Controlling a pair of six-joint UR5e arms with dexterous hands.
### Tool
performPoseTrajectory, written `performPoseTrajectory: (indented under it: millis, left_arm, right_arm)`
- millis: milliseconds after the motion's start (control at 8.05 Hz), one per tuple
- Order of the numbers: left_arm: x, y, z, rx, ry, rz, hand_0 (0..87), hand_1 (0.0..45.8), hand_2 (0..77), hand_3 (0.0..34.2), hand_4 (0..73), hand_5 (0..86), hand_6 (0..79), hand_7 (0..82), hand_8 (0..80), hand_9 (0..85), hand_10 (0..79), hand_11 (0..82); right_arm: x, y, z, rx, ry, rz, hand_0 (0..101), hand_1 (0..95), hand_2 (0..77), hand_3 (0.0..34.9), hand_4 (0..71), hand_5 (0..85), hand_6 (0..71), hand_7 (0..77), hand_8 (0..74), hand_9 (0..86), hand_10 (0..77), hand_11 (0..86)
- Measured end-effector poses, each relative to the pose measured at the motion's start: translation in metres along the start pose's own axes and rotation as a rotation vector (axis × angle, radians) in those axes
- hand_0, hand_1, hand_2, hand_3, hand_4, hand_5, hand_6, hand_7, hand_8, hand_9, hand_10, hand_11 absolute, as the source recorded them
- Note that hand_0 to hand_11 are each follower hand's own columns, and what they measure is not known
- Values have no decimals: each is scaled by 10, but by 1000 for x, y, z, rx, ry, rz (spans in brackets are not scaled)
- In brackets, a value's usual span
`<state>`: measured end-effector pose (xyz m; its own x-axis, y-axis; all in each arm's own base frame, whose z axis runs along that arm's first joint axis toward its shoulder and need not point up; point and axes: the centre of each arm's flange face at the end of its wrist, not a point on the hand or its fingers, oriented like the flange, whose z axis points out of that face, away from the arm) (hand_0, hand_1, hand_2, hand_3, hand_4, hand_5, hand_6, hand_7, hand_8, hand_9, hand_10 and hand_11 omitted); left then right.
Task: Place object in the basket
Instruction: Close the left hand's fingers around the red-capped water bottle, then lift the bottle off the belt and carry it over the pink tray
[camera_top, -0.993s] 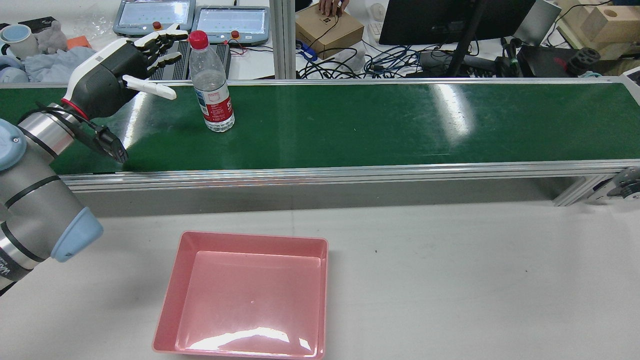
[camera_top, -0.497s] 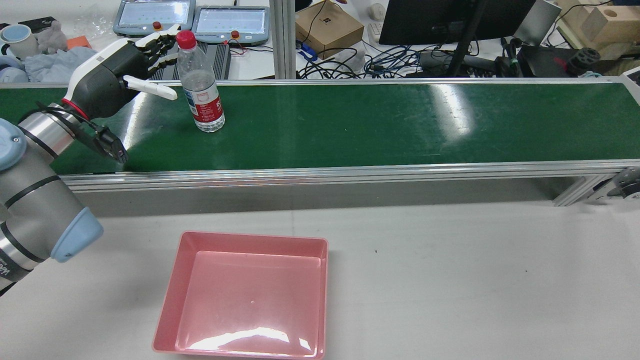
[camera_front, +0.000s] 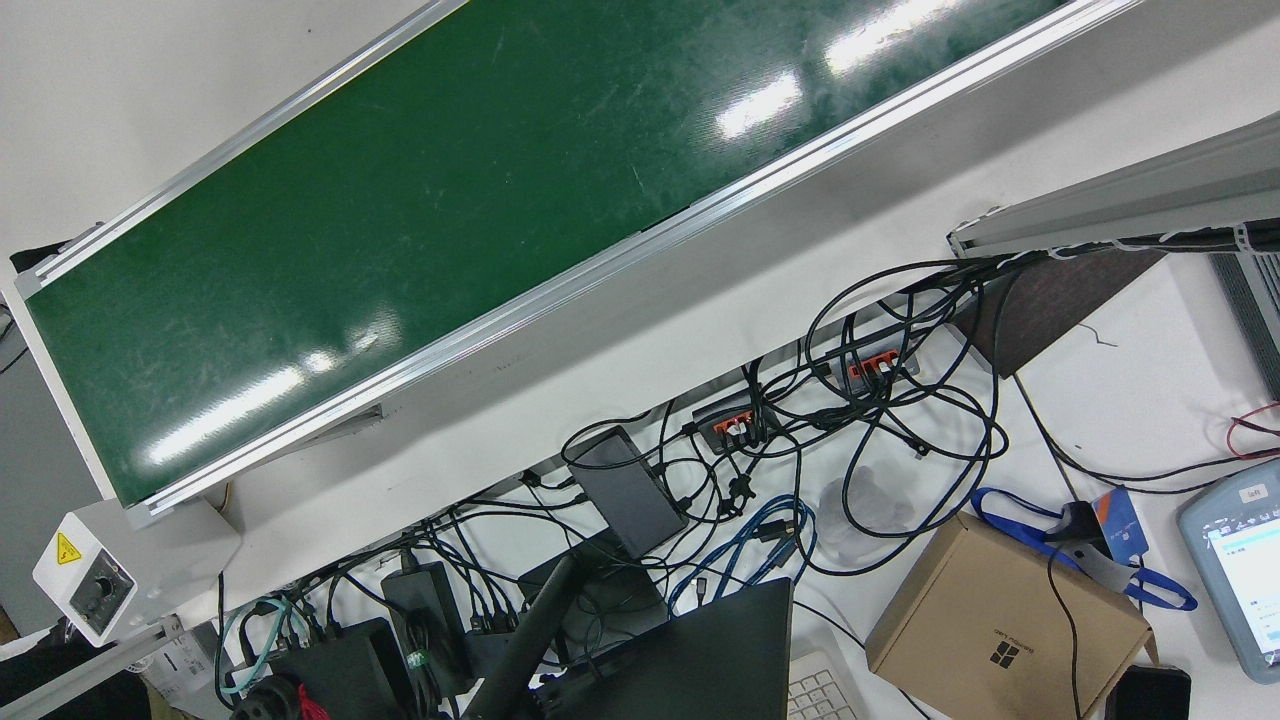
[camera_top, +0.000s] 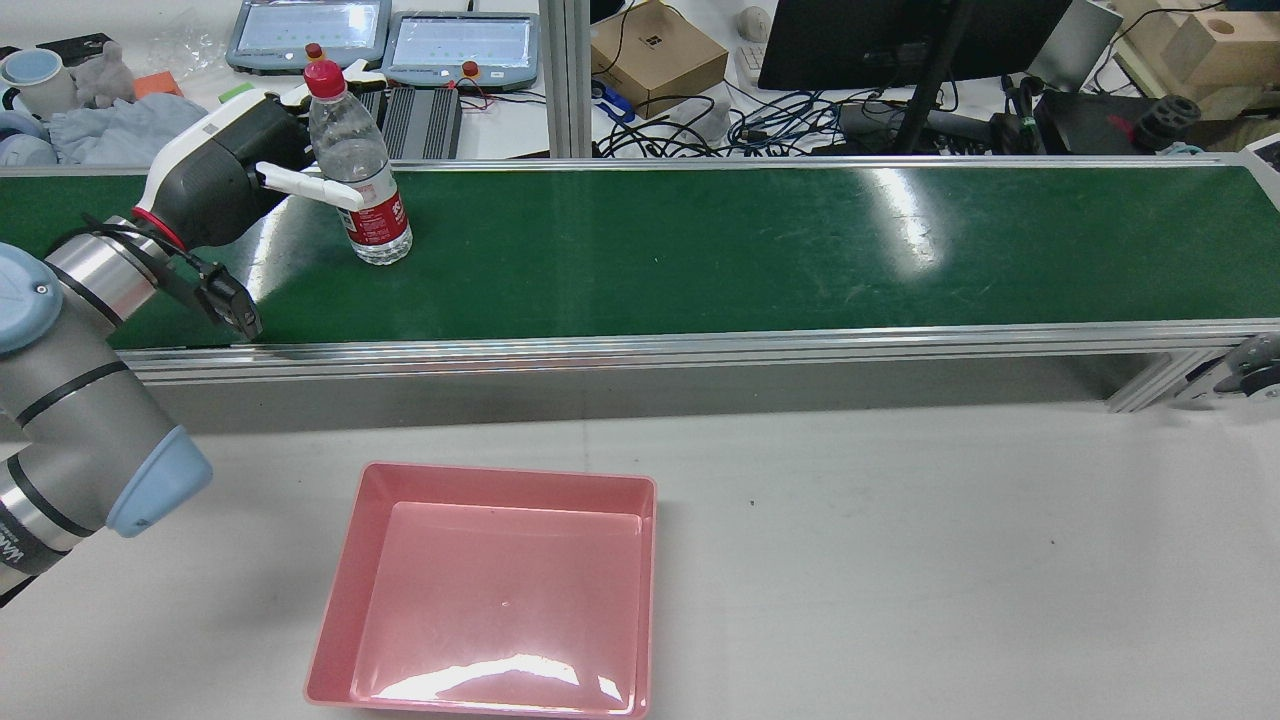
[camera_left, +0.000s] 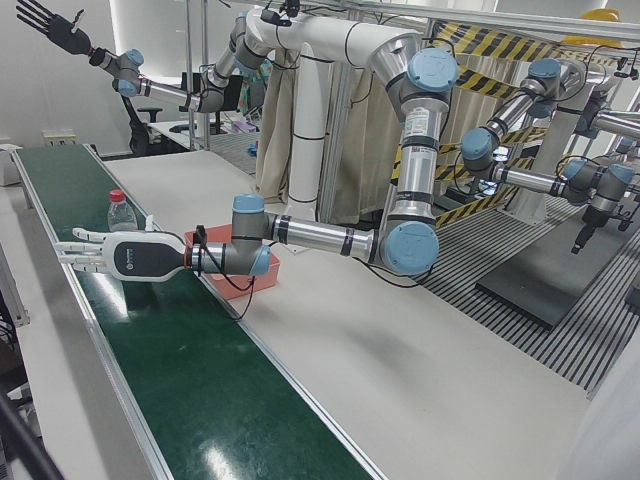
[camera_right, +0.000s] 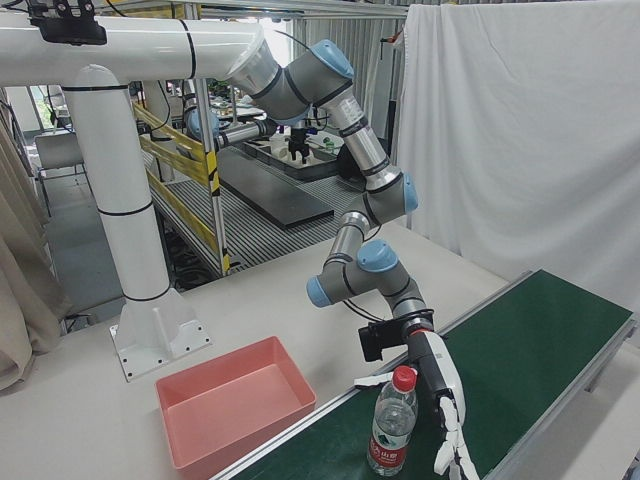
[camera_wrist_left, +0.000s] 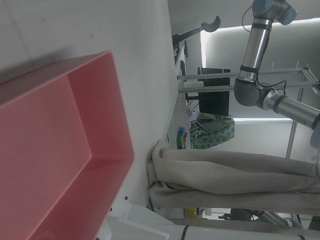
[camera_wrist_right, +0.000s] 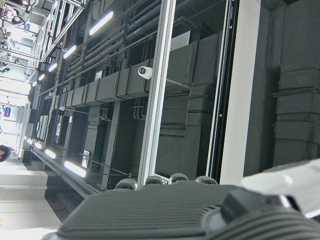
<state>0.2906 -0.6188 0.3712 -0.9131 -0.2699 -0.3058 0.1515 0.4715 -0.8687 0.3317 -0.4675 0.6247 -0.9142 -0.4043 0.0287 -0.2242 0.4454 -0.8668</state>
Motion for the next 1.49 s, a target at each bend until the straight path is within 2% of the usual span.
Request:
performPoseTrajectory:
  millis: [248, 373, 497, 621, 745, 869, 993, 1242, 1490]
  left_arm:
    - [-17, 6, -1, -3, -25, -9, 577, 196, 5, 2, 120, 218, 38, 22, 22, 16, 71, 131]
    - [-14, 14, -4, 6, -28, -12, 588, 207, 5, 1, 120, 218, 38, 22, 22, 16, 71, 131]
    - [-3, 30, -9, 9, -23, -14, 598, 235, 38, 0, 185, 382, 109, 120, 131, 175, 202, 289]
    - [9, 44, -15, 16, -18, -12, 584, 213, 300, 0, 311, 545, 251, 284, 295, 338, 311, 464]
    - [18, 52, -19, 28, -18, -7, 584, 213, 300, 0, 311, 545, 251, 284, 295, 338, 311, 464]
    - [21, 54, -23, 40, -21, 0, 548, 98, 507, 0, 447, 600, 573, 540, 513, 573, 436, 529]
    - [24, 57, -24, 47, -24, 1, 547, 93, 524, 0, 469, 600, 589, 545, 535, 584, 453, 535]
    - [40, 91, -40, 43, -34, -3, 548, 76, 551, 0, 496, 600, 622, 540, 551, 584, 469, 535]
    - [52, 119, -57, 21, -38, -9, 542, 76, 551, 0, 491, 605, 611, 551, 562, 584, 480, 535]
  right_arm:
    - [0, 0, 0, 0, 0, 0, 3, 0, 11, 1, 5, 0, 0, 5, 0, 0, 5, 0]
    - [0, 0, 0, 1, 0, 0, 1, 0, 11, 1, 5, 0, 0, 5, 0, 0, 5, 0]
    - [0, 0, 0, 0, 0, 0, 3, 0, 11, 1, 5, 0, 0, 5, 0, 0, 5, 0]
    - [0, 0, 0, 0, 0, 0, 1, 0, 11, 2, 5, 0, 0, 5, 0, 0, 5, 0]
    - [0, 0, 0, 0, 0, 0, 1, 0, 11, 1, 5, 0, 0, 5, 0, 0, 5, 0]
    - [0, 0, 0, -1, 0, 0, 3, 0, 11, 2, 5, 0, 0, 5, 0, 0, 5, 0]
    - [0, 0, 0, -1, 0, 0, 3, 0, 11, 2, 5, 0, 0, 5, 0, 0, 5, 0]
    - [-1, 0, 0, -1, -2, -1, 3, 0, 11, 1, 5, 0, 0, 5, 0, 0, 0, 0]
    - [-1, 0, 0, -1, -2, -1, 3, 0, 11, 1, 5, 0, 0, 5, 0, 0, 5, 0]
